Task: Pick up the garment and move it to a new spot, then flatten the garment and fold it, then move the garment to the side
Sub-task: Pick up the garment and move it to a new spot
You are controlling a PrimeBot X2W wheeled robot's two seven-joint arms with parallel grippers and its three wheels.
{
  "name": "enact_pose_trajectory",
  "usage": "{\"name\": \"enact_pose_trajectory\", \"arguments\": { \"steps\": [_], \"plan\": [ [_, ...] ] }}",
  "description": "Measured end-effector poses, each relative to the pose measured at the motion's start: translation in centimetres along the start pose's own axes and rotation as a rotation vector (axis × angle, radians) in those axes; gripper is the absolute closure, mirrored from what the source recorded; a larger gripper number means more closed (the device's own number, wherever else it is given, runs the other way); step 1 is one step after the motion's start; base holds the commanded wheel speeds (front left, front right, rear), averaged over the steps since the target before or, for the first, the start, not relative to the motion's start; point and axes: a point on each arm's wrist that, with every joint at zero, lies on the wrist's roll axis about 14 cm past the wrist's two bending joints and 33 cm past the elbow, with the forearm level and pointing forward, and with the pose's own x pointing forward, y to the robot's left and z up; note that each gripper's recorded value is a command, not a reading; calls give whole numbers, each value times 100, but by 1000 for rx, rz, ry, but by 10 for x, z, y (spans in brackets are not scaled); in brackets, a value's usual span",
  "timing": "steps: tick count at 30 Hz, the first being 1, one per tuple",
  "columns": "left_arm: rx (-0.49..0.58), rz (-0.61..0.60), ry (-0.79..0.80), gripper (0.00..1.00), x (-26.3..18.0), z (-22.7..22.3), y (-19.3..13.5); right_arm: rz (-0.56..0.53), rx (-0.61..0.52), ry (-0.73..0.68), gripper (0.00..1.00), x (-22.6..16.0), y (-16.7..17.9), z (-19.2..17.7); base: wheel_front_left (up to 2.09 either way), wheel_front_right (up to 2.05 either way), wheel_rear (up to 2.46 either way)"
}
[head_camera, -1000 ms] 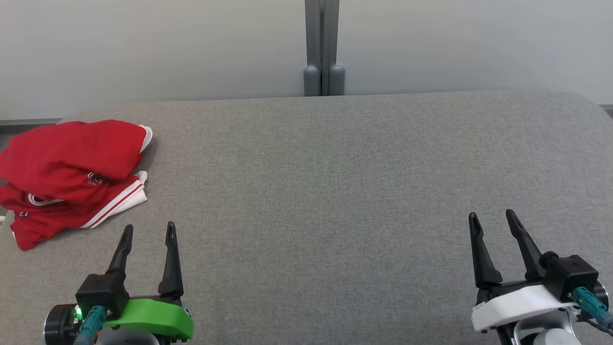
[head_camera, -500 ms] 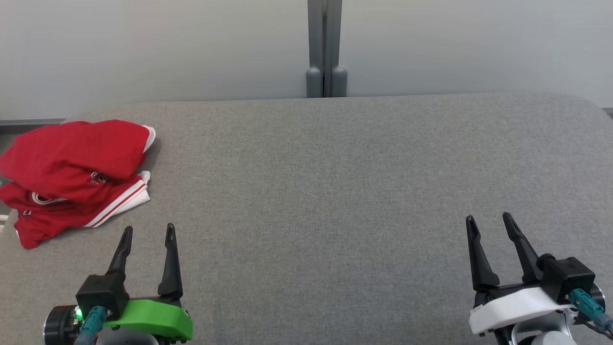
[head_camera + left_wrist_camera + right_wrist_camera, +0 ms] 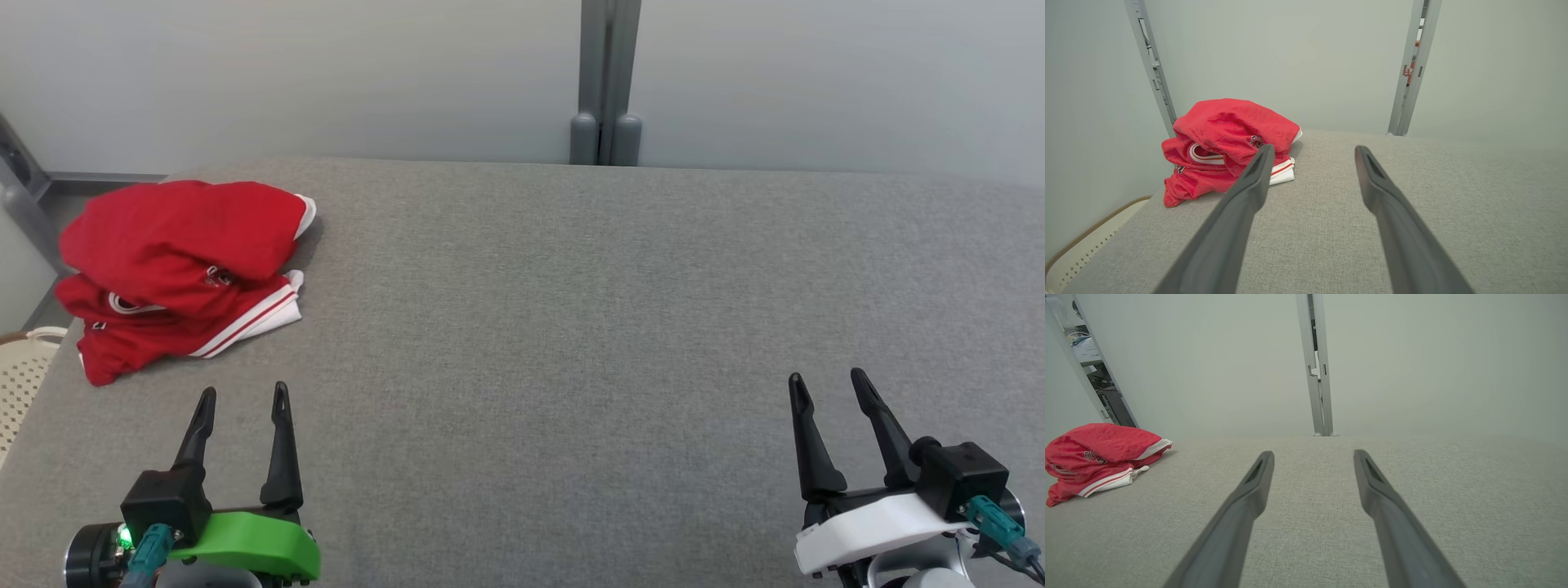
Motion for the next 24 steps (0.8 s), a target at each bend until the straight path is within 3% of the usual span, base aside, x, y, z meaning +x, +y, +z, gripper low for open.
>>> {"name": "enact_pose_trajectory", "arguments": {
  "steps": [24],
  "plan": [
    [36,256,-16,0,-56,8,79,232,44,53,0,35,77,-24,0,0,0]
  ]
}}
